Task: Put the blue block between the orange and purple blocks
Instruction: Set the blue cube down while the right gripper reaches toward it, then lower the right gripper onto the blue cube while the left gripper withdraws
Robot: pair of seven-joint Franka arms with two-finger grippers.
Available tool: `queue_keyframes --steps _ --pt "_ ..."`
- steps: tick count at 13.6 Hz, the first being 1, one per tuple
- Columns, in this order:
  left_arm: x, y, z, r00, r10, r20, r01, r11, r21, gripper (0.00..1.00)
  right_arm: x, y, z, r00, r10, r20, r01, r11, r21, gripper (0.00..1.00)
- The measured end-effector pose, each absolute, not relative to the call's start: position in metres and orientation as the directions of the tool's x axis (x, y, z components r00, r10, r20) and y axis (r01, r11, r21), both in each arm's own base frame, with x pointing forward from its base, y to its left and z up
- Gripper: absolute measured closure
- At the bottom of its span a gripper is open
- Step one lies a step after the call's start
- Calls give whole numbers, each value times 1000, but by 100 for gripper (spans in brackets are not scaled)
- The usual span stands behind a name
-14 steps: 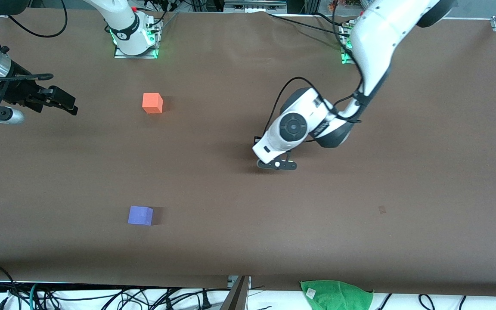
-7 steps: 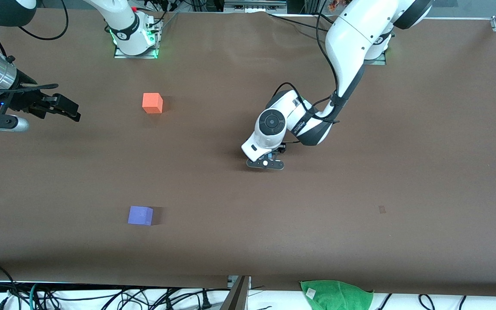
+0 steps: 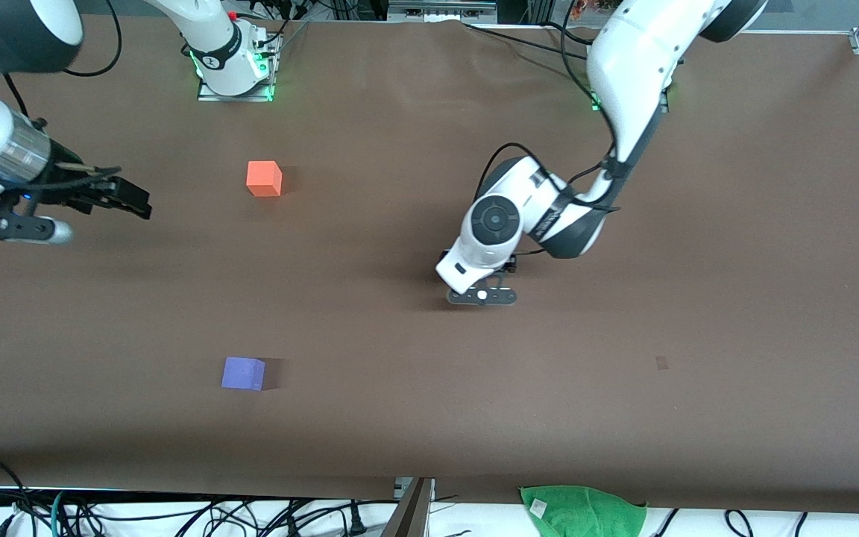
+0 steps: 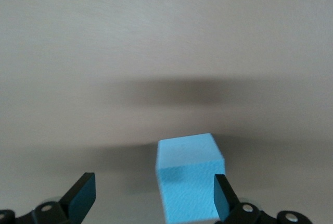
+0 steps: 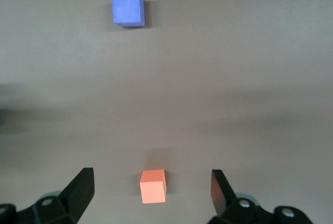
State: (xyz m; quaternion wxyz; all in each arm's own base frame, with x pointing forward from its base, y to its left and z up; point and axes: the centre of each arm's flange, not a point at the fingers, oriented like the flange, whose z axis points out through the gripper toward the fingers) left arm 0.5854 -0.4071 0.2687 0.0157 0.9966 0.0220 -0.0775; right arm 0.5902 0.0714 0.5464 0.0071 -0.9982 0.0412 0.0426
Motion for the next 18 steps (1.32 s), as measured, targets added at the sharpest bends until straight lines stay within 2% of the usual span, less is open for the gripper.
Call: queue_keyframes --steps 4,7,9,12,15,18 --pt "614 -334 337 969 55 -240 81 -991 103 0 613 87 476 984 -52 -171 -50 -999 17 0" --pt "637 -256 382 972 3 -234 34 -991 128 0 615 125 472 986 -44 -162 -63 -992 -108 0" --pt "645 -207 411 975 -17 -221 14 -991 136 0 611 166 476 986 -91 -137 -108 -986 -124 0" --pt "649 -170 438 985 -25 -172 -14 -998 64 0 600 271 448 986 -153 -66 -161 -977 -139 0" --pt "647 -158 473 995 -28 -92 -30 -999 -14 0 572 406 365 962 -272 39 -260 -946 -193 0" --pt "638 -125 538 999 21 -36 20 -999 -25 0 536 496 290 960 -266 90 -242 -946 -215 0"
